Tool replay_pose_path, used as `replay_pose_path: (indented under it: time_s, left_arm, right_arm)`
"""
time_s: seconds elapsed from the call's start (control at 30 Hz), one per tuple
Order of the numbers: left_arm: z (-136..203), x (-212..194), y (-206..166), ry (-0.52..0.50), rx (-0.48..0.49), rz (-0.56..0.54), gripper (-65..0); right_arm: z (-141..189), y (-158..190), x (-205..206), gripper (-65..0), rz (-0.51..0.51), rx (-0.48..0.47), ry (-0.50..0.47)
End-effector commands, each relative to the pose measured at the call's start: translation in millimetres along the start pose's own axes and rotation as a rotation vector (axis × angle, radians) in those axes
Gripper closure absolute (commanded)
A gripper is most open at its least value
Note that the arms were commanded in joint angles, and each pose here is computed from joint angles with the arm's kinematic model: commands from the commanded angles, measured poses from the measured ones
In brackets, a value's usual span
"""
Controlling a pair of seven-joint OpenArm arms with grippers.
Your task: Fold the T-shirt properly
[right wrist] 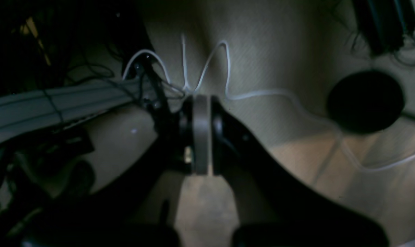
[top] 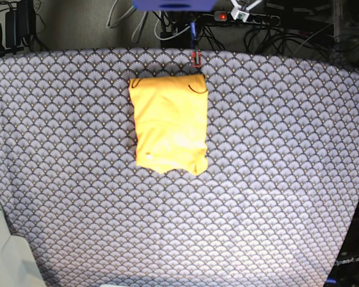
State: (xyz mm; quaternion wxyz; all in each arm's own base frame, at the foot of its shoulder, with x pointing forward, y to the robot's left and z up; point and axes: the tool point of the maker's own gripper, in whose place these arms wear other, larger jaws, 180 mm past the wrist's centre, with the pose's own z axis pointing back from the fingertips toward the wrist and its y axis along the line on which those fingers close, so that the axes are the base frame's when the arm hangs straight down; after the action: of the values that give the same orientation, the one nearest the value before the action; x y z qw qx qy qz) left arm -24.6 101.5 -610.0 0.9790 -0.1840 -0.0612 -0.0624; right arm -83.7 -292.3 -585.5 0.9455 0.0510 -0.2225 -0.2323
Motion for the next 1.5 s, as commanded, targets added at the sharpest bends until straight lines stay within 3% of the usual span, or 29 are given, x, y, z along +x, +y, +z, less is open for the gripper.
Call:
replay_pose_path:
  time_s: [0.0,0.13,0.37,0.47,0.6,0.67,0.87,1.0,1.23,1.47]
  left_arm:
    - [-4,-5,-6,-0.001,-0.030,0.022,0.0]
    - [-21,-19,-20,0.012,-0.115,0.109,0.0]
    - [-40,-15,10,-0.042,0.087,0.217,0.0]
    - [-40,6,29,-0.108,0.202,0.180,0.0]
    - [-41,10,34,-0.117,0.290,0.159,0.0]
    - [-41,11,35,-0.118,0.313,0.157,0.0]
    - [-43,28,38,-0.136,0.383,0.148,0.0]
    - [-34,25,57,-0.123,0.512,0.119,0.0]
    - [-25,30,78,-0.122,0.569,0.109,0.0]
    - [-3,24,121,-0.130,0.653,0.174,0.0]
  right_arm:
    - [7,-12,5,0.0,-0.006,-0.015,-0.017]
    - [4,-3,1,0.0,0.017,0.019,0.002]
    - [-12,44,-23,0.0,0.152,0.176,0.130]
    - [-28,39,-19,0.0,0.307,0.074,0.120]
    - [-47,36,-19,0.0,0.497,-0.032,0.192]
    - [-56,40,-15,0.0,0.554,-0.072,0.186]
    - [-67,66,-23,0.0,0.665,-0.077,0.181]
    - [-68,60,-25,0.0,0.756,-0.208,0.211]
    - [-86,91,-22,0.0,0.724,-0.230,0.239]
    - [-89,92,-17,0.0,0.644,-0.259,0.222]
